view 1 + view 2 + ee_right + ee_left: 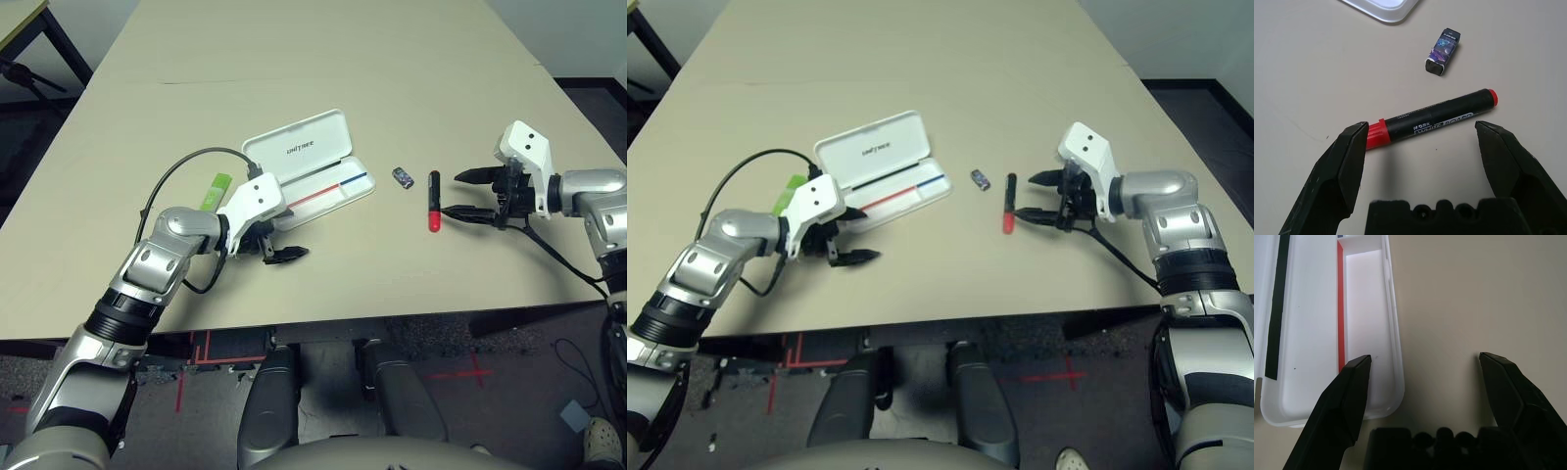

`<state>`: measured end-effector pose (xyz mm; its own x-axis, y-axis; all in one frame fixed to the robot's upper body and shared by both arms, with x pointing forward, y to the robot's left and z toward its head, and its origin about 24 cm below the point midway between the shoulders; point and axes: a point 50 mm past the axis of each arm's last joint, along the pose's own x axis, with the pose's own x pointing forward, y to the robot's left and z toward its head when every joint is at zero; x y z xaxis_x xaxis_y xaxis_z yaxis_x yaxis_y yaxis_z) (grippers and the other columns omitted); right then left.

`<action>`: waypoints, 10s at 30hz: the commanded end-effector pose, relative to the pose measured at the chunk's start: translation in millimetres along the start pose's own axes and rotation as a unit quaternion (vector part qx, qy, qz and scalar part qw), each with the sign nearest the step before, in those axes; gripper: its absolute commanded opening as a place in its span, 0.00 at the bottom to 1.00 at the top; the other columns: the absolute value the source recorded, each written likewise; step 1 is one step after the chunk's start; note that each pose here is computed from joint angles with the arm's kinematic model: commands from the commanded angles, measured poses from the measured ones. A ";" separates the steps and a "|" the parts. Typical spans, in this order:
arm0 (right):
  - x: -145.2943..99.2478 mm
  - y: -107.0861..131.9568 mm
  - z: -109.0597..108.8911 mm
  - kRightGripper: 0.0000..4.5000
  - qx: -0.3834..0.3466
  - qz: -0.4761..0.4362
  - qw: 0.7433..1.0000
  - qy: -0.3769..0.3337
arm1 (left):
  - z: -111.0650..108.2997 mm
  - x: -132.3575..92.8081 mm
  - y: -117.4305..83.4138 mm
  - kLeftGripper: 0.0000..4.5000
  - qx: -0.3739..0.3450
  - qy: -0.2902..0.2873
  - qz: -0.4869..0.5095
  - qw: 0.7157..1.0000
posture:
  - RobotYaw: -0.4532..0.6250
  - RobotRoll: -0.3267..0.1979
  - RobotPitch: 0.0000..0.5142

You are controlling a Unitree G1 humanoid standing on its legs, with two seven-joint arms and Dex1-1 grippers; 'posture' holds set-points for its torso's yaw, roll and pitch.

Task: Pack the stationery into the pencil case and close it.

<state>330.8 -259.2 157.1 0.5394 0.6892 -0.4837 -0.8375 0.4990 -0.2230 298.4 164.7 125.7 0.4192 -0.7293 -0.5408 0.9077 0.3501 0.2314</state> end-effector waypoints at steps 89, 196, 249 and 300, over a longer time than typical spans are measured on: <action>25.7 24.2 8.0 1.00 0.000 0.148 0.989 -0.009 | 25.3 -50.1 -42.7 0.99 0.170 0.008 -0.135 0.976 | 0.49 0.62 0.38; 5.5 39.0 84.7 0.12 -0.002 0.049 0.997 0.067 | 40.3 -45.9 -42.6 1.00 0.185 -0.008 -0.087 0.979 | 0.51 0.62 0.37; 134.6 100.1 115.2 0.44 -0.181 0.273 0.945 -0.014 | 33.0 -48.9 -44.7 1.00 0.173 0.010 -0.070 0.982 | 0.58 0.62 0.36; -10.0 60.2 113.2 1.00 -0.042 0.244 0.969 -0.025 | 13.6 -83.8 24.5 1.00 -0.177 0.098 0.305 0.931 | 0.54 0.62 0.38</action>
<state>286.0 -179.8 244.2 0.0897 0.8575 -0.5067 -0.9959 0.0836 -0.0348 284.6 221.5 190.7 0.8100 -0.2687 -0.5213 0.4717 0.8267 0.3068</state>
